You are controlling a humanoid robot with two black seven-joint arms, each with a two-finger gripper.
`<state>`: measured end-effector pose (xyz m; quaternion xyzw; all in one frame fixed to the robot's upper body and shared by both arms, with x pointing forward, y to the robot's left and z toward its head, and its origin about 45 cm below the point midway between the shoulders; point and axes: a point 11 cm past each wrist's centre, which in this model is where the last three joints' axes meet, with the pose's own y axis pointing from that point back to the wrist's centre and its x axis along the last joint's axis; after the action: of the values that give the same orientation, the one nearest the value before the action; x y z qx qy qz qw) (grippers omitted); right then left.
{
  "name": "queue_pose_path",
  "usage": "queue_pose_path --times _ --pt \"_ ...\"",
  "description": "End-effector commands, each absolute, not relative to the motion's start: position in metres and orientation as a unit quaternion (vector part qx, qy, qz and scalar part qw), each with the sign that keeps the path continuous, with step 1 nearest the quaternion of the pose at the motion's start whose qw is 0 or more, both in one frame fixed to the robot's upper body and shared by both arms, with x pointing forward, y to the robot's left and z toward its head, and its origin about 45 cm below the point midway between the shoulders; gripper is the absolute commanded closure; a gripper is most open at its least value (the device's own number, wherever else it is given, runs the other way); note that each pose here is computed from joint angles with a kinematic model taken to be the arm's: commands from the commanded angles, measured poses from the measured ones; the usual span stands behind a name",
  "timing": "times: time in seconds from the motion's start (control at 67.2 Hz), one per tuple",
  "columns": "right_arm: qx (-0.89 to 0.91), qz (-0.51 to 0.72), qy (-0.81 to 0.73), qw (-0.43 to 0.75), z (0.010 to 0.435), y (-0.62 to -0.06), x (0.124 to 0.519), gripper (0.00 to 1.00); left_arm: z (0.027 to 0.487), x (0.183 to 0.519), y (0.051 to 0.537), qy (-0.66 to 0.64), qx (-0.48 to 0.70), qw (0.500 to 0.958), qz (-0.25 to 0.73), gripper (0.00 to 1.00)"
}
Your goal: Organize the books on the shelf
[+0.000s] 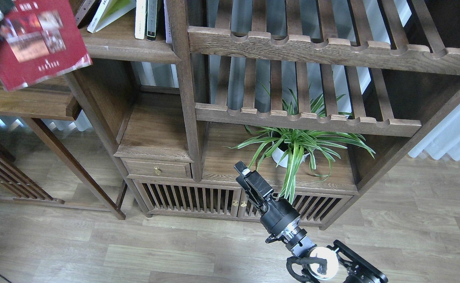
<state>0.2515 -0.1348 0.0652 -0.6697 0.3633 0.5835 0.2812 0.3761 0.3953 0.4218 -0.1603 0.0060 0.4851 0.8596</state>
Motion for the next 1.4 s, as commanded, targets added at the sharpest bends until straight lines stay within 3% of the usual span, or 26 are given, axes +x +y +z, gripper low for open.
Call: queue_pose_path --times 0.0,0.342,0.565,0.818,1.383 --pt "-0.669 0.584 0.364 0.279 0.064 -0.135 0.251 0.15 0.444 0.38 0.396 -0.019 -0.175 0.858 0.482 0.93" --pt "-0.672 0.583 0.362 0.279 0.066 -0.134 0.252 0.15 0.501 0.393 0.382 -0.131 -0.147 0.858 0.475 0.93" --pt "-0.672 0.584 0.362 0.278 0.065 -0.133 0.252 0.15 0.507 0.399 0.377 -0.15 -0.135 0.857 0.475 0.93" --pt "-0.675 0.582 0.36 0.277 0.066 -0.132 0.252 0.15 0.497 0.411 0.385 -0.158 -0.12 0.845 0.496 0.93" --pt "-0.685 0.573 0.352 0.28 0.075 -0.129 0.261 0.15 0.471 0.447 0.356 -0.134 -0.14 0.846 0.497 0.93"
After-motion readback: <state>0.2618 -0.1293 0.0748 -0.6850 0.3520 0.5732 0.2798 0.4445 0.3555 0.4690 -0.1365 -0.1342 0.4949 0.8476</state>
